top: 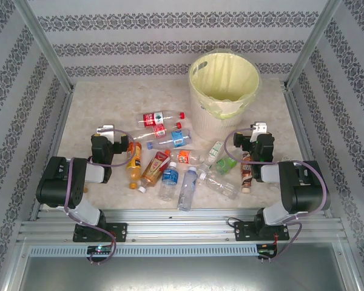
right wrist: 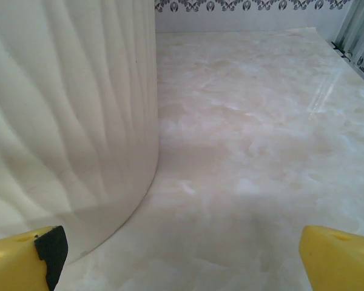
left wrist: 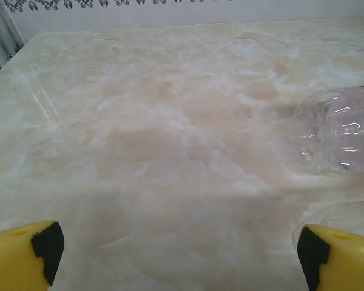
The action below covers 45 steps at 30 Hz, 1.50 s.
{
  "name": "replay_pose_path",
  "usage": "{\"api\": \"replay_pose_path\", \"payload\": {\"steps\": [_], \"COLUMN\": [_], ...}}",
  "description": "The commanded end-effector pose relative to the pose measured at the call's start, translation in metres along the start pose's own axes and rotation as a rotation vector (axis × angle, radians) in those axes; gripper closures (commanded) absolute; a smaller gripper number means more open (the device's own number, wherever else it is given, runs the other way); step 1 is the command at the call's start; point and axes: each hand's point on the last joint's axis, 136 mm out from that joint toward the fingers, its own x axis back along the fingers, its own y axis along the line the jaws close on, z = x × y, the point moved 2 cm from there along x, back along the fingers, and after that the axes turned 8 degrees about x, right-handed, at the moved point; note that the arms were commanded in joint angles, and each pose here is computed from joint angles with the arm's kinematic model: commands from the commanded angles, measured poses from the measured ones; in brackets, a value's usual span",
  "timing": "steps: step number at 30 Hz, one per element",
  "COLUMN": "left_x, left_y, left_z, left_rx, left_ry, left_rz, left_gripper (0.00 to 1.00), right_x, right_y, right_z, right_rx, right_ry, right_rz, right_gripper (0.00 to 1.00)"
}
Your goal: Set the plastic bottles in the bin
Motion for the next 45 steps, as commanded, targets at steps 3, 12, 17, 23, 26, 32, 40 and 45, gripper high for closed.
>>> {"api": "replay_pose_path", "payload": {"steps": [3, 12, 17, 23, 26, 32, 40, 45], "left_x": [0.0009, 0.0009, 0.0010, 0.0009, 0.0009, 0.0009, 0.0010, 0.0023], "left_y": [-0.0010, -0.0009, -0.0010, -0.0007, -0.0004, -0.0009, -0.0010, 0.0011], "left_z": [-0.0040, -0.0040, -0.0041, -0.0042, -0.0037, -0.0039, -0.0040, -0.0045], "left_rx": [0.012, 0.012, 0.011, 0.012, 0.012, 0.011, 0.010, 0.014], "left_ry": [-0.008, -0.008, -0.008, -0.009, -0.007, -0.008, -0.009, -0.019], "left_rz": [0.000, 0.000, 0.000, 0.000, -0.001, 0.000, 0.001, -0.011], "left_gripper": [0.00, 0.00, 0.00, 0.00, 0.00, 0.00, 0.00, 0.00], "right_x": [0.0000, 0.0001, 0.0003, 0.0005, 0.0002, 0.0003, 0.0006, 0.0029], "right_y": [0.0043, 0.0046, 0.0046, 0.0048, 0.0043, 0.0049, 0.0040, 0.0054], "right_z": [-0.0132, -0.0134, -0.0143, -0.0137, -0.0140, -0.0140, -0.0134, -0.0148], "right_rx": [0.025, 0.028, 0.027, 0.025, 0.024, 0.023, 0.020, 0.022], "right_ry": [-0.039, -0.040, -0.043, -0.042, -0.042, -0.043, -0.043, -0.055], "right_rz": [-0.017, -0.022, -0.022, -0.023, -0.022, -0.025, -0.022, -0.032], "right_gripper": [0.02, 0.02, 0.02, 0.02, 0.02, 0.02, 0.02, 0.02]}}
